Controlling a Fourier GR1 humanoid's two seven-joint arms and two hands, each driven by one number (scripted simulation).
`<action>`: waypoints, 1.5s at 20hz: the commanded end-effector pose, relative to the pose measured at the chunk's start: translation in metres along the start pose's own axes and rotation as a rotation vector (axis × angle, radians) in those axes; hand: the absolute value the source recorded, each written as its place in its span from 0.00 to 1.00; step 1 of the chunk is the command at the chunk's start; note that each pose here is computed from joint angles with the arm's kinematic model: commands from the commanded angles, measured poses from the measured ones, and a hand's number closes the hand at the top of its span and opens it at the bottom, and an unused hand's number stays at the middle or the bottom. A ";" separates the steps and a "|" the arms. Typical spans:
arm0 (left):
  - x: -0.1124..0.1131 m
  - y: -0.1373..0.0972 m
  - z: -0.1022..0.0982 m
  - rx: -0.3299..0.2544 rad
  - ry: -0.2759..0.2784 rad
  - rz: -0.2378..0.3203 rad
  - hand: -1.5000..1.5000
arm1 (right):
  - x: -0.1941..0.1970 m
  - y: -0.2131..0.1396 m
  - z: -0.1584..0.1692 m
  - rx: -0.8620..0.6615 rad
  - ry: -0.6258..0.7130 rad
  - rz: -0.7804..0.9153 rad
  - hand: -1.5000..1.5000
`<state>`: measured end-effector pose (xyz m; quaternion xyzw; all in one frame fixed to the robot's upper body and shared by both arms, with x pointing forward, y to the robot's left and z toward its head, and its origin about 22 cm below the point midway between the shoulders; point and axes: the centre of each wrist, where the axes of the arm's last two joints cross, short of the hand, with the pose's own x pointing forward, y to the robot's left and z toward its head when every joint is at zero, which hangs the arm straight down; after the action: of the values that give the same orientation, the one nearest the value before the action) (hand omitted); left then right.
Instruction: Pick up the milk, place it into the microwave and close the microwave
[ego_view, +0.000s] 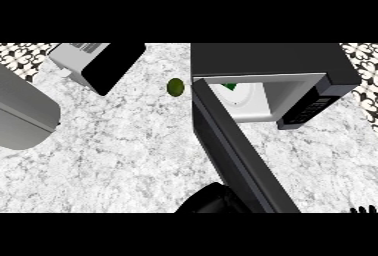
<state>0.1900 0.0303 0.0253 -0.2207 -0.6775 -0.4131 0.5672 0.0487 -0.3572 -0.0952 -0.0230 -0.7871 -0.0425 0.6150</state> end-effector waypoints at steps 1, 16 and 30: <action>-0.009 -0.030 -0.011 -0.054 0.081 -0.007 1.00 | 0.013 0.009 0.000 0.109 -0.110 -0.129 0.00; -0.015 -0.008 -0.041 0.203 0.012 0.131 0.00 | 0.065 0.029 -0.049 0.247 -0.218 -0.167 0.00; -0.003 0.055 -0.081 0.503 -0.040 0.192 1.00 | 0.097 0.033 -0.058 0.381 -0.180 -0.228 0.00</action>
<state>0.2641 -0.0025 0.0280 -0.1455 -0.7351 -0.2045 0.6298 0.0834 -0.3315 0.0079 0.1421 -0.8303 0.0256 0.5383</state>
